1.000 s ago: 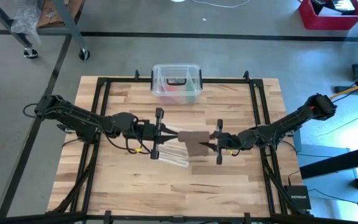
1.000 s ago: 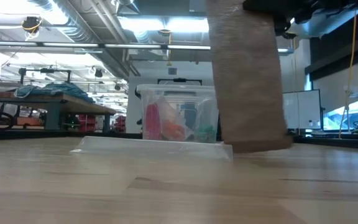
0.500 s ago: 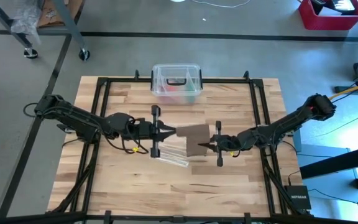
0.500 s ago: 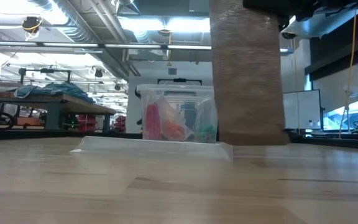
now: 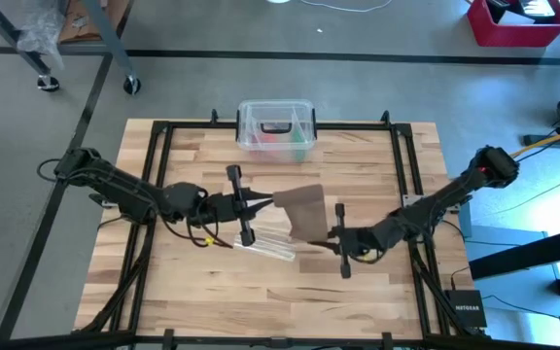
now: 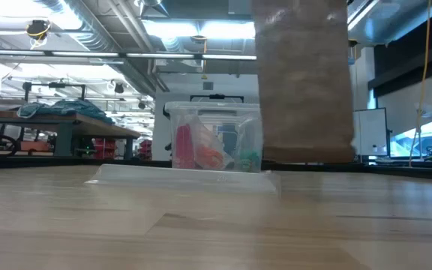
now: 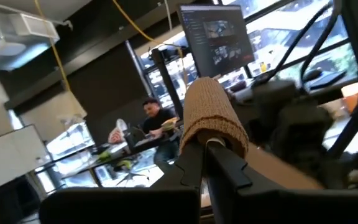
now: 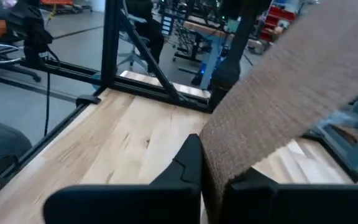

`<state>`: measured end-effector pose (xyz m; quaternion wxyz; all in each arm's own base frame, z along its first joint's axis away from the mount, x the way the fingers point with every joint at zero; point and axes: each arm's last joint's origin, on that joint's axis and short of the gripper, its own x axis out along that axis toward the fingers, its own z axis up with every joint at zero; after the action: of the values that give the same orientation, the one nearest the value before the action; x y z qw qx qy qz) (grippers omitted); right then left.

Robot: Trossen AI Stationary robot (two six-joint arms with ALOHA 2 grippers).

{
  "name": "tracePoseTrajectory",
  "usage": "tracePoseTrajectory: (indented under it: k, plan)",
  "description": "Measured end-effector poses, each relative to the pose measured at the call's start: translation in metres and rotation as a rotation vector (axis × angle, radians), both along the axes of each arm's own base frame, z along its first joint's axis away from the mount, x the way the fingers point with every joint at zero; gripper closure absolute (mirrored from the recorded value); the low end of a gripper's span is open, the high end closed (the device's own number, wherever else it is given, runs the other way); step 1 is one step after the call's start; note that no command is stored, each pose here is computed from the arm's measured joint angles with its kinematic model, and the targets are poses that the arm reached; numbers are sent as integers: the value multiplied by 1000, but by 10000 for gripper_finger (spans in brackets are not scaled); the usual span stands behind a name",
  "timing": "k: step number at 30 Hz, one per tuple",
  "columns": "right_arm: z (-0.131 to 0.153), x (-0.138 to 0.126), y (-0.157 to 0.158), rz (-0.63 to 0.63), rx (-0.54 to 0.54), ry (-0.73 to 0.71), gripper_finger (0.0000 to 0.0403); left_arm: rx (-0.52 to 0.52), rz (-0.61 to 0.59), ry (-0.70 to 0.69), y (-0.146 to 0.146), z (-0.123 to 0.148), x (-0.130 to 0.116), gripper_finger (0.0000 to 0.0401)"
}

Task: Roll bandage
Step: Roll the brown bandage

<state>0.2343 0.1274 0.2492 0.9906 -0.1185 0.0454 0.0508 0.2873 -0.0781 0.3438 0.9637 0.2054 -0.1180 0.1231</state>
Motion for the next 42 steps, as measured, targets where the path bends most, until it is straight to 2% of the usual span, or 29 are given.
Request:
tracePoseTrajectory:
  k: [5,8,10,13,19,24,31,35,42]
  plan:
    - [17,-3,15,53,-12,-46,400,13,97,21,2,-1,0,401]
    - [18,-4,19,24,-68,0,400,29,181,46,-1,-5,2,401]
    - [18,-4,20,17,-64,23,400,46,231,56,-3,-8,4,401]
    - [20,1,25,46,-41,24,400,75,241,61,-7,-12,7,401]
    - [29,12,34,84,-90,49,400,130,272,125,-7,-29,20,401]
    - [65,11,43,91,-166,104,400,172,275,168,-11,-43,29,401]
    - [120,11,42,79,-195,59,400,216,277,208,-13,-54,36,401]
    - [145,11,35,-22,-242,42,400,276,281,247,-15,-62,40,401]
    - [164,15,18,-132,-218,38,400,336,265,282,-18,-71,45,401]
